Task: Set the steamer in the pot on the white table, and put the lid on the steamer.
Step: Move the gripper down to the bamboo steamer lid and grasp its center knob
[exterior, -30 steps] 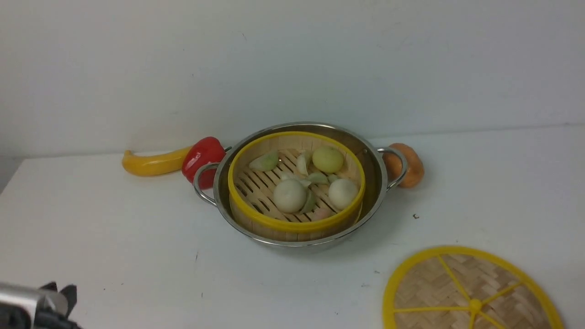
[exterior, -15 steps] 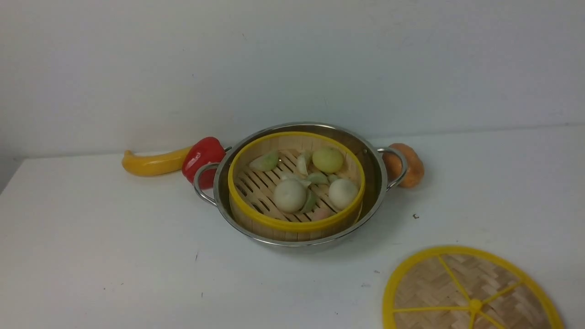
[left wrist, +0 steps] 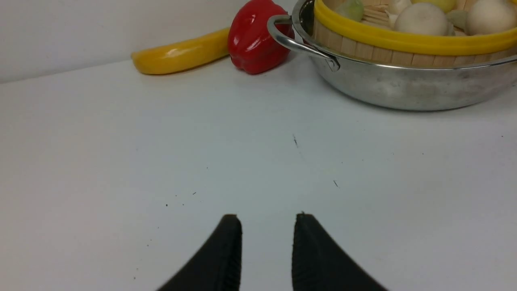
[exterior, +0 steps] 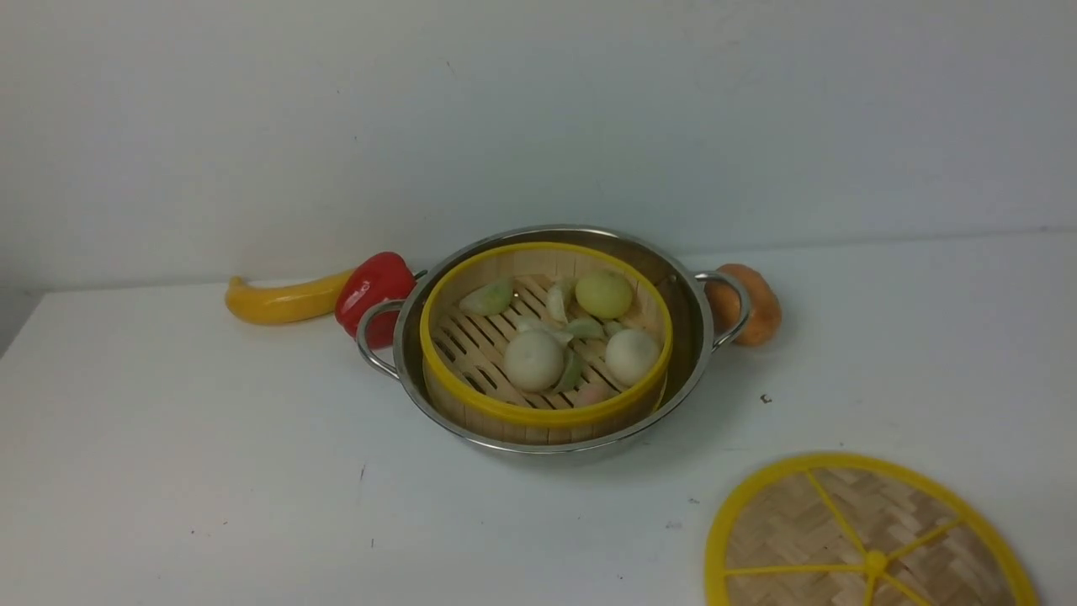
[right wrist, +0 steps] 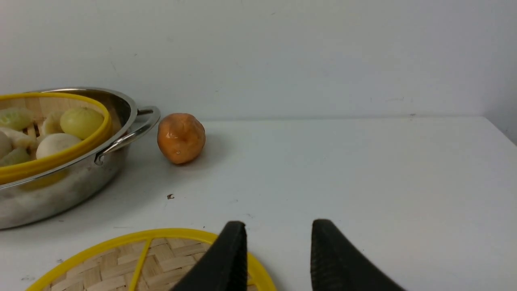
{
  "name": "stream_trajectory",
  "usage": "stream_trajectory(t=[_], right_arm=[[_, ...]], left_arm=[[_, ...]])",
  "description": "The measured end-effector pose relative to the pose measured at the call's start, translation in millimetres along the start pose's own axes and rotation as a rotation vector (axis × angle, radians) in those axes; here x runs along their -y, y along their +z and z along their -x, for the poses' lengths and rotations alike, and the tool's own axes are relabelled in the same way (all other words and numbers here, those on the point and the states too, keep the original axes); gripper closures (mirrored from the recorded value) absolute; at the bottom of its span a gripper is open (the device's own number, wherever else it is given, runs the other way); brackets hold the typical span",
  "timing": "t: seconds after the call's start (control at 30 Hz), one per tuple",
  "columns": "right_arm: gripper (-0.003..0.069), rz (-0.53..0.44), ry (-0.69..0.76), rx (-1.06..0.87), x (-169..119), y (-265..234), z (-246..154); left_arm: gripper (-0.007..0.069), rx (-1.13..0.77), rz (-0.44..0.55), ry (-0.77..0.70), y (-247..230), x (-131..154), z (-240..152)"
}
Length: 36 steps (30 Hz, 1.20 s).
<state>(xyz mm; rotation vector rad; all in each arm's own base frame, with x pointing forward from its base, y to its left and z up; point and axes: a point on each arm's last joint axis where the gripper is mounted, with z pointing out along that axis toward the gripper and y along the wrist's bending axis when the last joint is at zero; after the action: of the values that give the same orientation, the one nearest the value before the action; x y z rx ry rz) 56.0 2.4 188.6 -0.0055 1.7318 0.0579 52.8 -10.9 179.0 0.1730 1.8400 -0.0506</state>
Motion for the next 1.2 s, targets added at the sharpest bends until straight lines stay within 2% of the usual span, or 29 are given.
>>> stream_trajectory(t=[0.93,1.07,1.2], right_arm=[[0.0416,-0.001,-0.014,0.049,0.1,-0.4,4.3],[0.0416,0.012,0.082,0.104,-0.7,-0.8,9.3],[0.0416,0.031,0.173,0.264,-0.7,-3.8,24.4]], left_arm=[[0.0416,0.0,0.0,-0.001,0.0,0.0,0.0],[0.0414,0.0,0.0,-0.001,0.0,0.0,0.0],[0.0404,0.0,0.0,-0.001,0.0,0.0,0.0]])
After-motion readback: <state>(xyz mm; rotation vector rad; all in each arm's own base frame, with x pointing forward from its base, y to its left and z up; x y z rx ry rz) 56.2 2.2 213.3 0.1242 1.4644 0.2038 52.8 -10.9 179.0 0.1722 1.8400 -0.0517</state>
